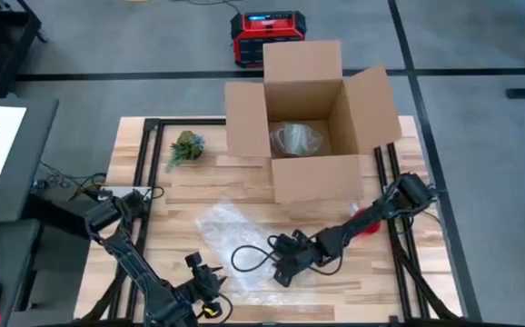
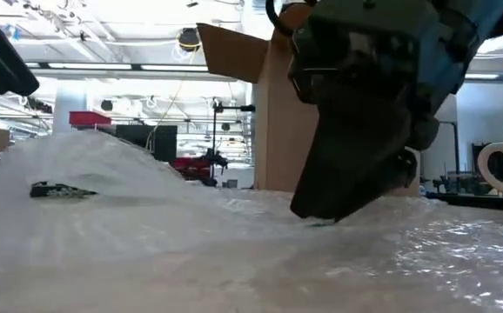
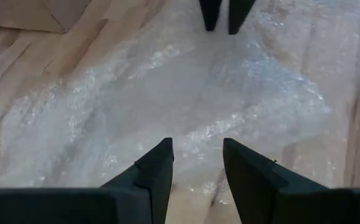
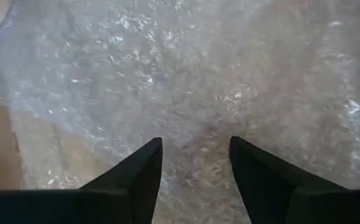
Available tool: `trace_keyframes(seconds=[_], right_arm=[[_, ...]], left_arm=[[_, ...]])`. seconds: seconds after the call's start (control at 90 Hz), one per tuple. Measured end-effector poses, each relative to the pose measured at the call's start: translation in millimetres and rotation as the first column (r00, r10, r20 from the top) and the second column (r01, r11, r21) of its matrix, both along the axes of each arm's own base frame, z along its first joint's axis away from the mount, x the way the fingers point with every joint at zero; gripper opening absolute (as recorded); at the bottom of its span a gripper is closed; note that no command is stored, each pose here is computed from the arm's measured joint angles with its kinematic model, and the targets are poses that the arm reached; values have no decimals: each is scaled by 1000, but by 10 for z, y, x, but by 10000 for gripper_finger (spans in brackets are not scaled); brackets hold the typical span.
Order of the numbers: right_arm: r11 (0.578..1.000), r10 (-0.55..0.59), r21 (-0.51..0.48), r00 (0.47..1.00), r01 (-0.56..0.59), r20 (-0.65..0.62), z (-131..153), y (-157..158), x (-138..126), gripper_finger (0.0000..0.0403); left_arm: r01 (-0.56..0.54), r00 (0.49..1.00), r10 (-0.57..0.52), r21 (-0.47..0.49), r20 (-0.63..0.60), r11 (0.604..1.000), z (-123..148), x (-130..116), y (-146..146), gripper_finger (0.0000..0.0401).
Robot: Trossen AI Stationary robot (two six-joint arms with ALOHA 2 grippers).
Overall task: Wrap mug
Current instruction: Prepare the transparent bubble wrap
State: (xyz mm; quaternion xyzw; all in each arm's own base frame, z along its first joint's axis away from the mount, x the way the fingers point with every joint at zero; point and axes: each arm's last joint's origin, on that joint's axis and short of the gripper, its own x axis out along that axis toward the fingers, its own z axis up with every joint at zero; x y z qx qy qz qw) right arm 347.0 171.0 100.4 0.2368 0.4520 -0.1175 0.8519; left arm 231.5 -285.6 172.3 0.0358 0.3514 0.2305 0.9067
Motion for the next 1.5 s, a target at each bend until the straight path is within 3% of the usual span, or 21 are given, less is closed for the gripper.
trace_keyframes(seconds=[0.189,0.411,0.6,0.922,1.111,1.256,1.378,1.5], right_arm=[[998,49,46,997,-52,56,125,99,34,160],[998,27,51,1000,-27,15,12,71,35,151],[998,21,56,999,-23,36,35,40,72,150],[989,135,38,971,-145,198,141,162,150,150],[997,59,50,994,-64,91,71,61,110,149],[998,58,-8,995,-57,79,55,41,94,147],[993,116,-46,986,-111,116,77,83,104,129],[989,145,-59,977,-137,156,104,103,129,83]], left_arm=[[19,997,-18,22,-70,1000,-243,77,-31,123],[14,981,-12,12,-195,1000,-566,260,27,123],[35,980,-37,-13,-197,999,-559,386,64,122],[57,981,-60,-24,-185,998,-553,434,60,122],[59,981,-62,-21,-181,998,-555,436,59,122],[113,978,-113,-9,-175,994,-556,449,19,122],[200,971,-196,17,-137,980,-501,470,-102,122],[226,973,-219,106,-75,968,-342,489,-207,123]])
